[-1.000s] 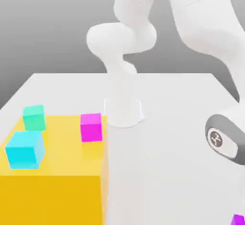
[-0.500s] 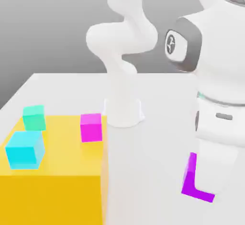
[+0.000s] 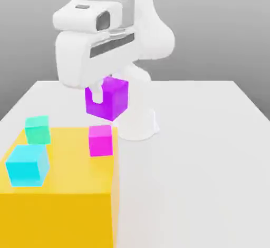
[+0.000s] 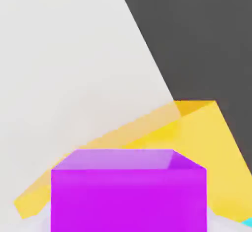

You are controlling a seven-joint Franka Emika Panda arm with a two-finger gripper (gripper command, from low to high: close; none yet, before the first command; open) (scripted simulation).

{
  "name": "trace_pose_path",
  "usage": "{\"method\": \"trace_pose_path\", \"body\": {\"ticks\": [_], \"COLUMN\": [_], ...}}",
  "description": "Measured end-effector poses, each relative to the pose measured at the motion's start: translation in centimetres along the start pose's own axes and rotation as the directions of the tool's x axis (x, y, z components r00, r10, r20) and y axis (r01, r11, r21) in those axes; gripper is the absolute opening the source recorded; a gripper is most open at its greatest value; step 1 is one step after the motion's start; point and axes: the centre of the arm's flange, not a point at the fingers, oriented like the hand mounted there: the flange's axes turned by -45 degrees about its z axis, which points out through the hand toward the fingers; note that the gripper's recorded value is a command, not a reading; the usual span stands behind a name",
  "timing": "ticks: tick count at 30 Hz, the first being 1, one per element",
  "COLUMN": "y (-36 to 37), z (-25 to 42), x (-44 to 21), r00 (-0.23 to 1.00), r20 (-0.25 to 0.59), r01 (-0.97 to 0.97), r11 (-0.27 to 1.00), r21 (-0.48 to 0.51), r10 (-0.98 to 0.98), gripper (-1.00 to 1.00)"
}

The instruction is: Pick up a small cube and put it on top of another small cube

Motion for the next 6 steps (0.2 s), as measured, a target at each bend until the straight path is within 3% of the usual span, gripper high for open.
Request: {"method": "trace_pose_path", "body": {"ticks": [2, 3, 6], "y": [-0.1, -0.1, -0.1], "z": [2.6, 3.9, 3.9], "x": [-0.3, -0.4, -0.4], "r00": [1.000, 1.000, 1.000], "r20": [-0.002, -0.003, -0.003], "r01": [-0.002, -0.002, -0.002], "r11": [1.000, 1.000, 1.000], "r21": [0.002, 0.002, 0.002], "r10": [0.002, 0.002, 0.002], "gripper": [-1.00, 1.00, 1.00]}}
